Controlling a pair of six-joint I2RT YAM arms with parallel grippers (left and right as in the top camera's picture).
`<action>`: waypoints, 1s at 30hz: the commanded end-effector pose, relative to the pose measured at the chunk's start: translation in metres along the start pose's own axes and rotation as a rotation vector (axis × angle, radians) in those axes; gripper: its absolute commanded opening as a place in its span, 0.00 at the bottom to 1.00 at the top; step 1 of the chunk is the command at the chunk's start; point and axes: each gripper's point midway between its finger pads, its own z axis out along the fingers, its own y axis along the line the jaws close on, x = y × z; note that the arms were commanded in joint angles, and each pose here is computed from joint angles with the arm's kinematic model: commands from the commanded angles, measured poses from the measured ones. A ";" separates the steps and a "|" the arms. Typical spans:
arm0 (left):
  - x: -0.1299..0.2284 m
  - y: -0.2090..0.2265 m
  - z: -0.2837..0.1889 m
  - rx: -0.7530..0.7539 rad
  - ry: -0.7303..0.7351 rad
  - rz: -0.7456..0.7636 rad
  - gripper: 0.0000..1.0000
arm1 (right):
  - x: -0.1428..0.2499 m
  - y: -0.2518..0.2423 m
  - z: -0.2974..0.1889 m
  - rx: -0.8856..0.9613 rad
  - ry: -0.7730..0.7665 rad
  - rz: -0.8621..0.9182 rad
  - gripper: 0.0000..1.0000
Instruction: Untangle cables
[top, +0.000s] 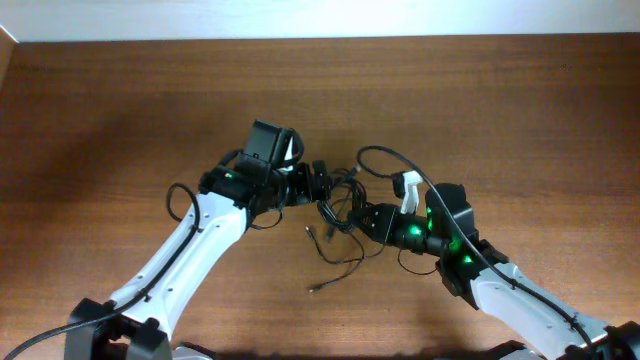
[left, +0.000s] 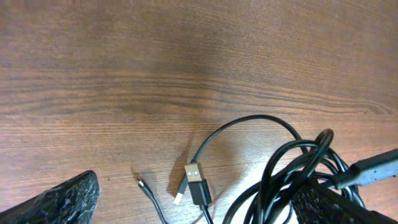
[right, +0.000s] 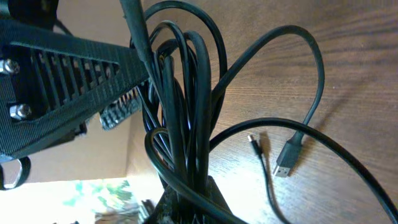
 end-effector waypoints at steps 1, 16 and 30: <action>-0.008 0.000 -0.002 -0.008 -0.027 0.132 0.99 | 0.001 0.009 0.000 -0.030 0.010 -0.141 0.04; -0.014 -0.017 -0.003 0.083 -0.043 0.080 0.30 | 0.007 0.012 0.000 -0.050 0.048 0.080 0.04; -0.030 0.092 -0.027 -0.085 -0.034 -0.512 0.40 | 0.021 0.013 -0.002 0.008 0.148 1.188 0.04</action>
